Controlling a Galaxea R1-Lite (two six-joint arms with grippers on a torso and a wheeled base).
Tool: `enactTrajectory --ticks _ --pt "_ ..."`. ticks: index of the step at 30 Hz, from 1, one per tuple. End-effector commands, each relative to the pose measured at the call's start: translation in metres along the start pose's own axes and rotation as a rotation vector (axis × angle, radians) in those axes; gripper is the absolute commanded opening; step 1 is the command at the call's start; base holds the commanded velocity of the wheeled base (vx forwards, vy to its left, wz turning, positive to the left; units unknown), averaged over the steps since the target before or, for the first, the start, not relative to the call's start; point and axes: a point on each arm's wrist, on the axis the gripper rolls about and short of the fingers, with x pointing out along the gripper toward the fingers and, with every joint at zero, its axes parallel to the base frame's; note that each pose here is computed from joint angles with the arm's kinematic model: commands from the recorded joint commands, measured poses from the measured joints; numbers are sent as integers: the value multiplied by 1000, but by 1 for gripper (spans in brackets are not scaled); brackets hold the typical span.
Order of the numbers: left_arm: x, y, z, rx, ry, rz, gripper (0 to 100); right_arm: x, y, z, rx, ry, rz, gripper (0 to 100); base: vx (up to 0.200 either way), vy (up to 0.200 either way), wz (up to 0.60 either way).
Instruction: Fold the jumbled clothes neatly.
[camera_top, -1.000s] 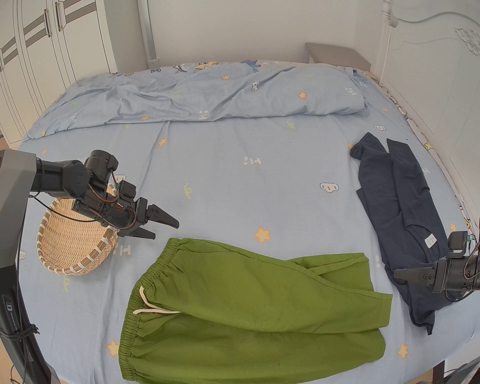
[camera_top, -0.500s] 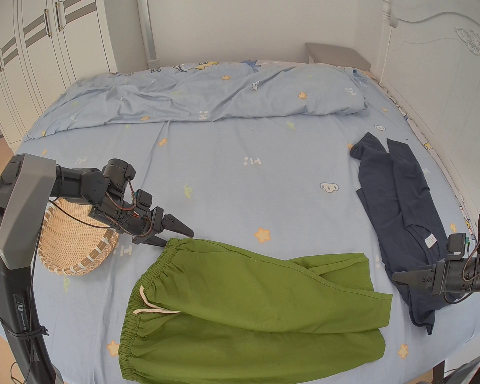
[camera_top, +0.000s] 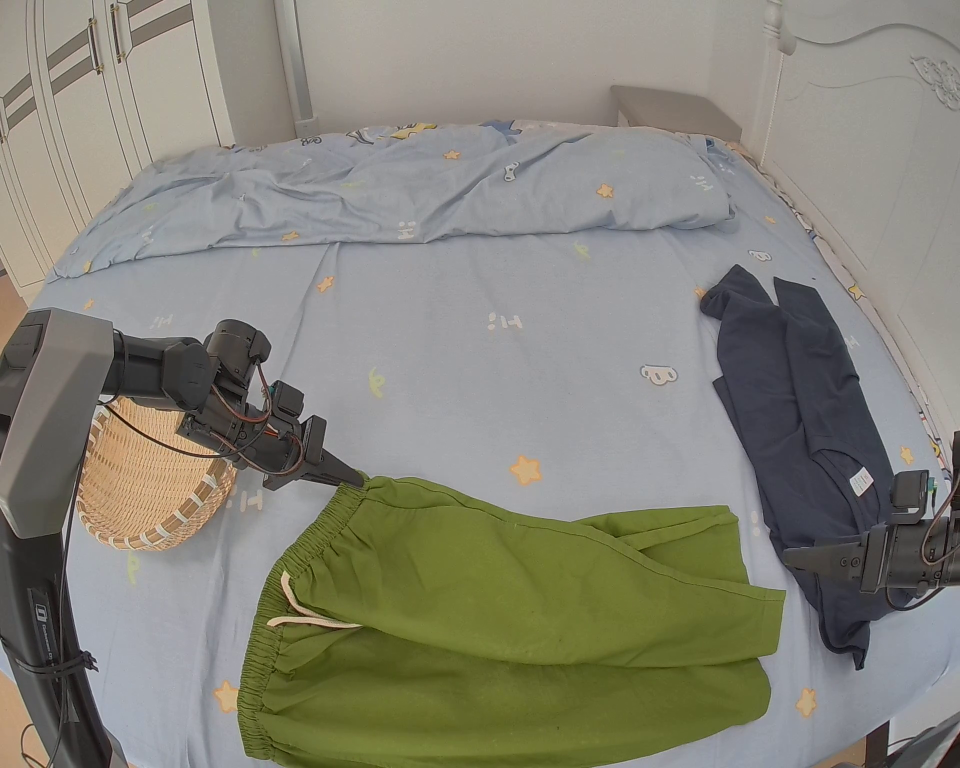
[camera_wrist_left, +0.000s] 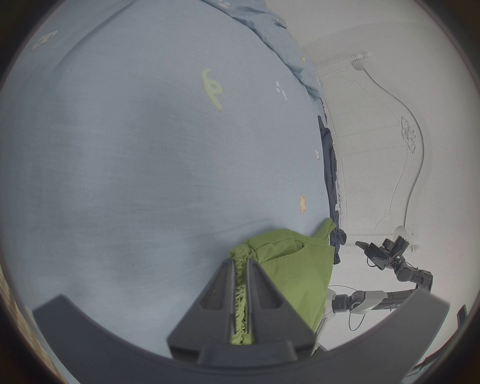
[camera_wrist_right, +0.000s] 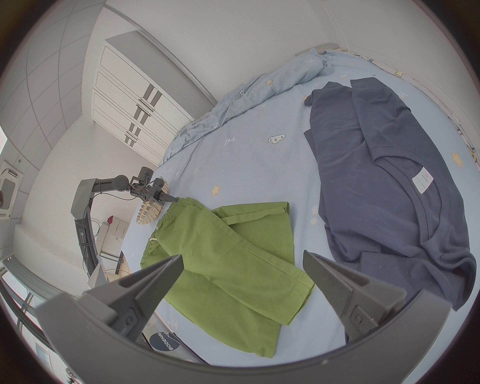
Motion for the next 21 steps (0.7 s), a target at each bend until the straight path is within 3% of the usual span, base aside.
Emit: enactTrajectory --ticks 1,9,21 --pt "-4 1 -1 -6 -5 2 0 4 -3 -2 16 21 1 100 0 0 0" --pt "-21 6 0 -22 -37 19 0 25 -20 -9 88 118 -6 100 0 0 0" --pt "-22 5 -1 -20 -38 17 0 40 -32 -18 123 164 -10 100 0 0 0"
